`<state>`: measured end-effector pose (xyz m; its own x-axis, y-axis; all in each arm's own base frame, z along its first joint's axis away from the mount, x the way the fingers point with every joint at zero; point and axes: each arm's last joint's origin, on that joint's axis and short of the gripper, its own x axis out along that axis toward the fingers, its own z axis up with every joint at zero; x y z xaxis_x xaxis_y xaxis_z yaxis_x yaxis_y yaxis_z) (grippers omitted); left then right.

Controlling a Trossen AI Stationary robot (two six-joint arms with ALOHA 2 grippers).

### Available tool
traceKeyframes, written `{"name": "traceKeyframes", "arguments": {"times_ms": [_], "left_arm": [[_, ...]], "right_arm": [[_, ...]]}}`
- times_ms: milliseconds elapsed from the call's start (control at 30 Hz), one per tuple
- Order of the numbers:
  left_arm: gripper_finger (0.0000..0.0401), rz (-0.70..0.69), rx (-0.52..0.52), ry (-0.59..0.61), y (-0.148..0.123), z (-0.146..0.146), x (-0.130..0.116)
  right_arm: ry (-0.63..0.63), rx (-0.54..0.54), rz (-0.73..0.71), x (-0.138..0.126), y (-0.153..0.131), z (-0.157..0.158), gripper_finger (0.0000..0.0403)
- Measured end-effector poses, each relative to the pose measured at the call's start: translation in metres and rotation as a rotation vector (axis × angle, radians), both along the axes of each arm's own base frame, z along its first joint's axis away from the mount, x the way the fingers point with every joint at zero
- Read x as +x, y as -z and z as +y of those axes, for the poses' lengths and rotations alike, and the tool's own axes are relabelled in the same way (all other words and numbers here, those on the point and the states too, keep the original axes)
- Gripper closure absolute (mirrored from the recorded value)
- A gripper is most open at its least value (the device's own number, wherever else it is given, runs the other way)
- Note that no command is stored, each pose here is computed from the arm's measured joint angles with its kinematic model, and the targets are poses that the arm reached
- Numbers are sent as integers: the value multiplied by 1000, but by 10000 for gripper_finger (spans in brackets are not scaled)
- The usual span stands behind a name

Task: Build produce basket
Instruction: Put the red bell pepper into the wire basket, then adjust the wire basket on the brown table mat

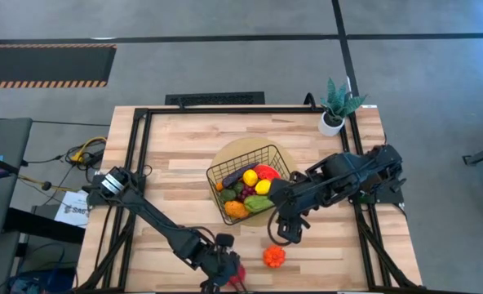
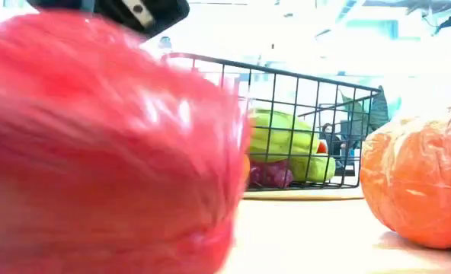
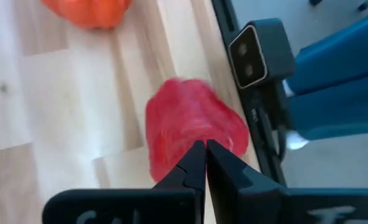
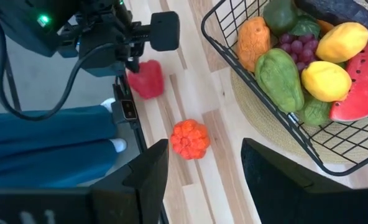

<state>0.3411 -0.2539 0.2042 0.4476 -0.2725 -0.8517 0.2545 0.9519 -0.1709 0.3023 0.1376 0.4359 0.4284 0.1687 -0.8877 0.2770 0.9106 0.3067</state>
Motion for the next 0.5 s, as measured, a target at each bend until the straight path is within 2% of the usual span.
{"name": "traceKeyframes", "arguments": {"times_ms": [167,500], "left_arm": [[398,-16,14,16,-13,2,5],[400,57,41,-25,-9,11,4]], "right_arm": [[19,15,-28,-10,-10,-5,182],[35,56,-58,-26,-23,-5,182]]}}
